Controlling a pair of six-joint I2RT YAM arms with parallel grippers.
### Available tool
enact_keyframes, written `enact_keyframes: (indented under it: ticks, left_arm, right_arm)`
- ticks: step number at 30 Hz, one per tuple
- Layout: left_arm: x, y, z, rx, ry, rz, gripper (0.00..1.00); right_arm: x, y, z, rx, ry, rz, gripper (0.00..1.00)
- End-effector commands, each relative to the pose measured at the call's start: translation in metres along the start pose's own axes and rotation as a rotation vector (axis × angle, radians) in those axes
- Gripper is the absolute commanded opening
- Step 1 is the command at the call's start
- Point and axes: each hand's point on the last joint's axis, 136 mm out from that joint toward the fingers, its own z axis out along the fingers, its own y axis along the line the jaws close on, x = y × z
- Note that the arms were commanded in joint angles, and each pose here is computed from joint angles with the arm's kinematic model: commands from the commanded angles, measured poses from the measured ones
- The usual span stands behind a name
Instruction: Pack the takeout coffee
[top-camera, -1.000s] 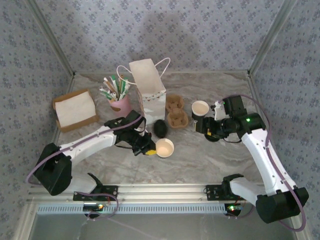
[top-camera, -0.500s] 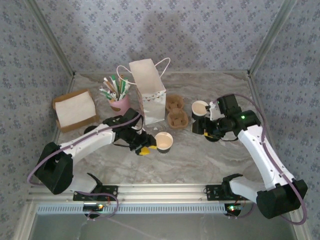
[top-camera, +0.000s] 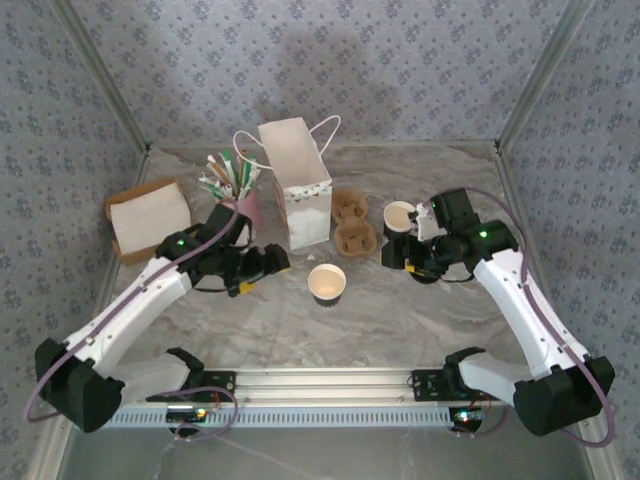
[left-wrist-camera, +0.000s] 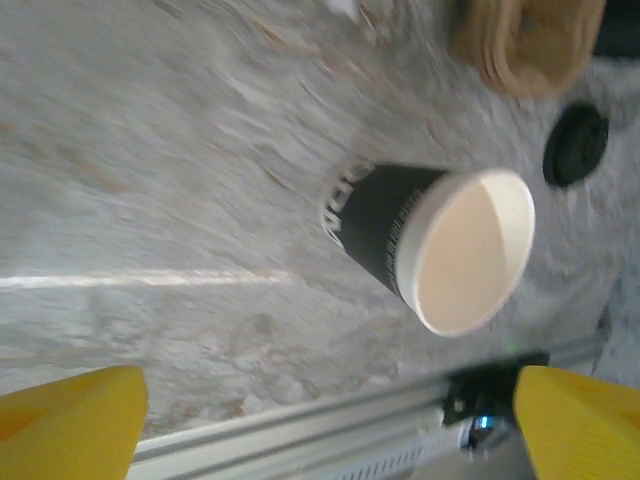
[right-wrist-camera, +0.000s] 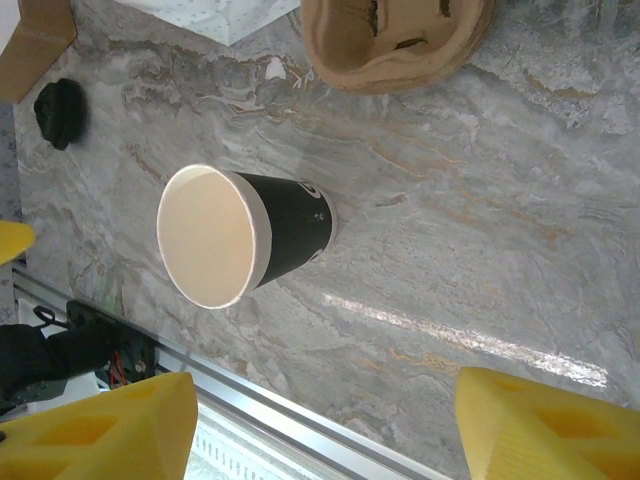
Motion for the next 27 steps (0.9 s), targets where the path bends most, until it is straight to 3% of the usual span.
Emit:
enact_keyframes:
  ticks: [1,11,17,27]
  left_arm:
    - [-0.017,0.042,-0.018,-0.148,-0.133,-0.036,0.99]
    - [-0.059,0.133,-0.04,-0.375,-0.361,-0.3,1.0]
    - [-0.09,0.178,-0.046,-0.504,-0.444,-0.421,0.99]
    - [-0.131,0.225,-0.022,-0.637,-0.373,-0.494,0.96]
  right_arm:
    - [-0.005,0.007,-0.007,-0.015,-0.046,-0.029,0.75]
    - [-0.005,0.009,0.002,-0.041,-0.057,-0.069,0.91]
    - [-0.004,0.006,0.013,-0.048,-0.044,-0.086,0.95]
    - [-0.005,-0.002,0.029,-0.038,-0.013,-0.11,0.97]
